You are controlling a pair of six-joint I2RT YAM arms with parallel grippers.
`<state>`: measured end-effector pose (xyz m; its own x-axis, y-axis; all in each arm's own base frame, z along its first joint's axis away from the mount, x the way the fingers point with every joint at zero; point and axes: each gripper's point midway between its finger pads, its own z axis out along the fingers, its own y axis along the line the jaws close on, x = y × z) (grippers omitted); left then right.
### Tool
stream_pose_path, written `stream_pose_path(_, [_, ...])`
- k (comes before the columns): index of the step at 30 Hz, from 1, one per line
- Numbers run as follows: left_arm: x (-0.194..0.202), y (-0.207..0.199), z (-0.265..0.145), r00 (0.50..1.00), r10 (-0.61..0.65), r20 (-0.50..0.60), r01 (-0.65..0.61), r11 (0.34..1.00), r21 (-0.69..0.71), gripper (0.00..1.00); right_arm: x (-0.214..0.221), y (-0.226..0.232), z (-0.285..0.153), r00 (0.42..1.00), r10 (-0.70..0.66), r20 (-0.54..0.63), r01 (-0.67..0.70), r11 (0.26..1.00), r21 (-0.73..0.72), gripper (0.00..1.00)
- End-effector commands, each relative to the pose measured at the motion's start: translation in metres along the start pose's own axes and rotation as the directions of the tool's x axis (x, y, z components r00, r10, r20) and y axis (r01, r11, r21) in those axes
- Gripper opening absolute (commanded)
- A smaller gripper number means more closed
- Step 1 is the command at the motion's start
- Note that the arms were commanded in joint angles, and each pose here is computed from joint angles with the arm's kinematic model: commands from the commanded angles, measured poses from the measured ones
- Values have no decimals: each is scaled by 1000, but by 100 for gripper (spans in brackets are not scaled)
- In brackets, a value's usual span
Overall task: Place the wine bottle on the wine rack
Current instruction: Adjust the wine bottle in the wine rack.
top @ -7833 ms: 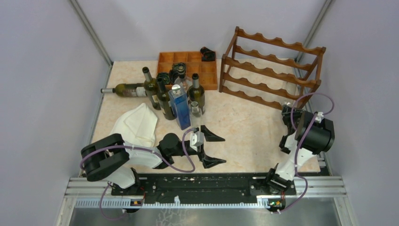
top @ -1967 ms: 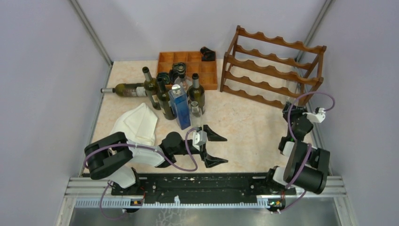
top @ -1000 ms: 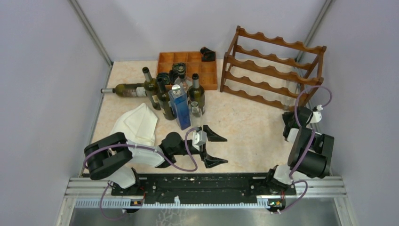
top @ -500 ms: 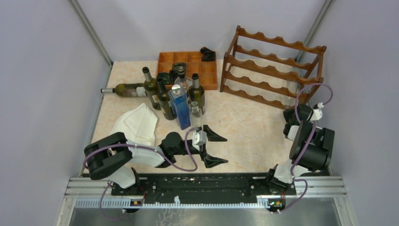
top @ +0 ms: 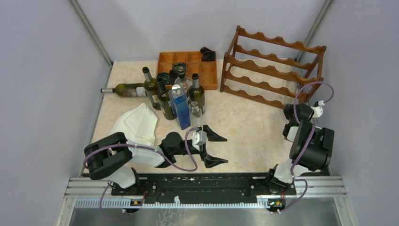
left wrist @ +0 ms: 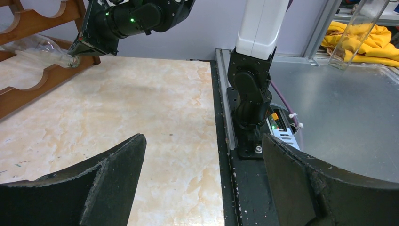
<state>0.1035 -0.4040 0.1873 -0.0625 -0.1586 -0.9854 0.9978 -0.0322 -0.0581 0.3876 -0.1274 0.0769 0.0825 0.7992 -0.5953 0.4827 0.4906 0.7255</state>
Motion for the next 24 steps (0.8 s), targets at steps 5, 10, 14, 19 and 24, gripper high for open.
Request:
stream_pose_path(5, [-10, -4, 3, 999, 18, 27, -19, 999, 31, 99, 1, 32, -27, 998, -64, 16, 65, 978, -197, 4])
stream_pose_path(10, [-16, -12, 7, 1000, 14, 19, -16, 996, 85, 99, 17, 60, -55, 986, -159, -40, 133, 916, -380, 13])
stream_pose_path(14, [-23, -19, 12, 999, -43, -26, 46, 992, 118, 99, 32, 87, -82, 969, -229, -91, 146, 833, -533, 25])
stream_pose_path(19, [-35, -27, 22, 994, -87, -70, 93, 991, 94, 99, 55, 107, -114, 934, -341, -106, 195, 736, -649, 49])
stream_pose_path(24, [-29, -47, 46, 972, -117, -202, 128, 991, 44, 99, 92, 119, -145, 893, -434, -116, 216, 641, -736, 63])
